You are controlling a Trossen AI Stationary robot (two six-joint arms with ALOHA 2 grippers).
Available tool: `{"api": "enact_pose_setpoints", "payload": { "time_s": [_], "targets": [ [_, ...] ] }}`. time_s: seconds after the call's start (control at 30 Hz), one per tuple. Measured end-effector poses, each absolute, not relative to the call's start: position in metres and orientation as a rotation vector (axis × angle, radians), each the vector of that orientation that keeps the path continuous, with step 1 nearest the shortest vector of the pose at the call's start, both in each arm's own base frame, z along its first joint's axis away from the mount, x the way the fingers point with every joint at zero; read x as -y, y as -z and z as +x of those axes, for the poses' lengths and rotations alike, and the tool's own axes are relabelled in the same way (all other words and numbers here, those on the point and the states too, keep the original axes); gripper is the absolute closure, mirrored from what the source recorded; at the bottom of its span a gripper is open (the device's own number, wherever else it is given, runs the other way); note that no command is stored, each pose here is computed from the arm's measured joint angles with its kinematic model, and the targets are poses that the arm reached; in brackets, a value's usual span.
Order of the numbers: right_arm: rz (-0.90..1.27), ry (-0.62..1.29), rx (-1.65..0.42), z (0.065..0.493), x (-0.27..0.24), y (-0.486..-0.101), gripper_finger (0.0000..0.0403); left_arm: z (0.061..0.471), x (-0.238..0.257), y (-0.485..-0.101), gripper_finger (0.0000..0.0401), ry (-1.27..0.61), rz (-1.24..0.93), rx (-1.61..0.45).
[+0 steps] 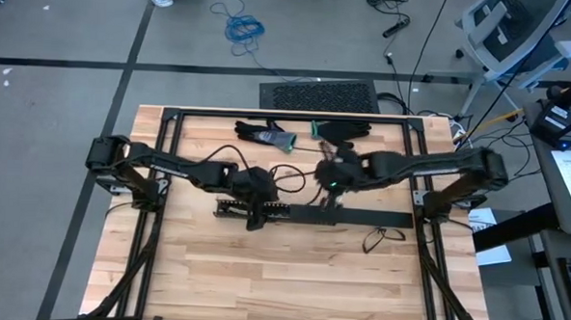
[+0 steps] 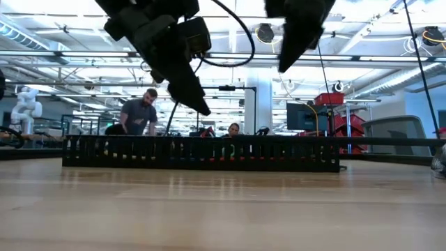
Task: Ziptie cables
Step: Close the black cable duct
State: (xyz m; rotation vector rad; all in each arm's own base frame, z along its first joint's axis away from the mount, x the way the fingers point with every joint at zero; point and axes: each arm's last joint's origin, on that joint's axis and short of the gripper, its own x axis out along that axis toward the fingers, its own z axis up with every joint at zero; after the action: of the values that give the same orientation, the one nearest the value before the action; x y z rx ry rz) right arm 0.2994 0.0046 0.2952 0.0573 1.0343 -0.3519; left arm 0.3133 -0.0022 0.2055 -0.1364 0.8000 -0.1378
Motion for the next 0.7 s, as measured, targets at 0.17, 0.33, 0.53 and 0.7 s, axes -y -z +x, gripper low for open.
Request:
{"api": "enact_pose_setpoints", "payload": {
  "time_s": [0.17, 0.33, 0.53, 0.7],
  "targets": [
    [0.11, 0.48, -0.956, 0.263, 0.0, -0.327, 0.0403, 0.311, 0.001, -0.193, 0.0044, 0.096, -0.064, -0.721],
    [0.185, 0.562, -0.848, 0.24, 0.002, -0.347, 0.0403, 0.311, -0.001, -0.169, 0.0044, 0.072, -0.048, -0.756],
    [0.184, 0.578, -0.823, 0.236, 0.003, -0.351, 0.0403, 0.319, 0.001, -0.152, 0.0044, 0.084, -0.033, -0.773],
    [0.175, 0.575, -0.833, 0.239, 0.003, -0.349, 0.0403, 0.322, -0.001, -0.154, 0.0044, 0.034, -0.032, -0.734]
  ]
}}
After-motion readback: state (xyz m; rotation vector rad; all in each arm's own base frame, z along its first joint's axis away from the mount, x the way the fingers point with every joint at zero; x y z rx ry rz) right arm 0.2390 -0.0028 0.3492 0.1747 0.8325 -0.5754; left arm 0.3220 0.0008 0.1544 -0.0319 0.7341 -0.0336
